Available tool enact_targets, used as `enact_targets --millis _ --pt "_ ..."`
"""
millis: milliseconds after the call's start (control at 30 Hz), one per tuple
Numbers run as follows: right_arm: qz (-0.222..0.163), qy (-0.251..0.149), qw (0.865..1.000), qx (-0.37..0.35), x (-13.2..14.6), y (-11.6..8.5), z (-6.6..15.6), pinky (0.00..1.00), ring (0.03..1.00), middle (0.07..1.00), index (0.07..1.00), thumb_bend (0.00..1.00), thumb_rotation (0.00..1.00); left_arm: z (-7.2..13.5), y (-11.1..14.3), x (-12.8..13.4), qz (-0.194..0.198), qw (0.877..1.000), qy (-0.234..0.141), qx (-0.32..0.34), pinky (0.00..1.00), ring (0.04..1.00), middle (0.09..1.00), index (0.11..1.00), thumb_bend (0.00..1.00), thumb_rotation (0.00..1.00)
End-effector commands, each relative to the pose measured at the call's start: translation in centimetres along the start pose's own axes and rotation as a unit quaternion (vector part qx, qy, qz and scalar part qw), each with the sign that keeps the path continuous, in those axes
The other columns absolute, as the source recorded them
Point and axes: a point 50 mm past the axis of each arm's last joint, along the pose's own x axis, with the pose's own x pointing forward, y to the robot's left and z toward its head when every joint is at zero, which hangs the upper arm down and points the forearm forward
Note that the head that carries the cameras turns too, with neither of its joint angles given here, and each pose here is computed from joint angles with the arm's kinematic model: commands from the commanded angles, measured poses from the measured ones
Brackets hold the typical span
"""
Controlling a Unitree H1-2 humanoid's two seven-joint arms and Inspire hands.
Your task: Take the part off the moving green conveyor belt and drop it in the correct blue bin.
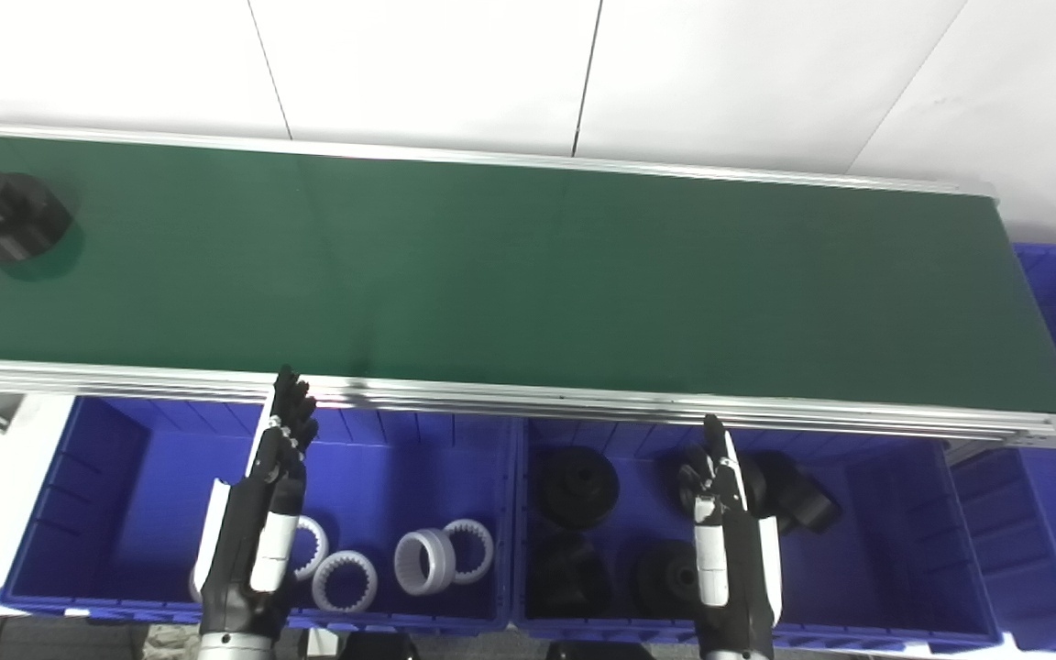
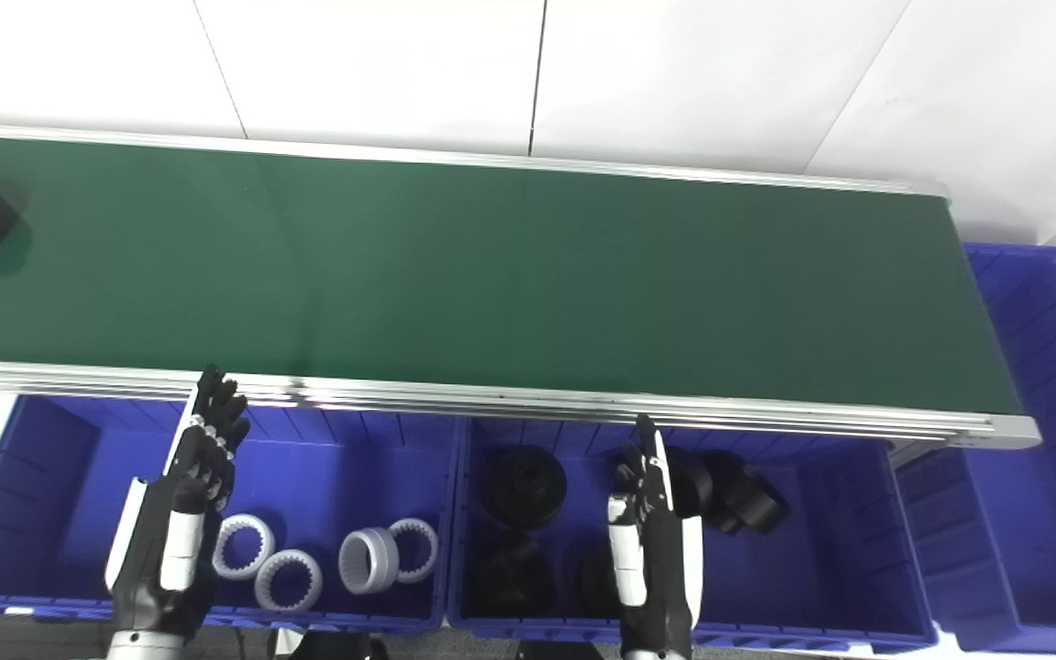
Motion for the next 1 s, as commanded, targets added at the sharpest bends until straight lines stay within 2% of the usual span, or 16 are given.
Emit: enact_targets --millis 0,967 --pt "0.003 -0.028 1.0 0.009 -0.02 0.16 0.77 0.89 0.948 0.986 0.97 0.78 1.0 0.88 -0.01 0.31 -0.004 0.999 -0.037 0.013 0.99 0.991 1.0 1.0 0.67 0.91" --pt "0.007 -0.03 0.999 0.009 0.03 0.27 0.79 0.87 0.942 0.986 0.974 0.76 1.0 0.82 0.07 0.55 -0.008 0.999 -0.044 0.006 1.0 1.0 1.0 1.0 0.61 0.9"
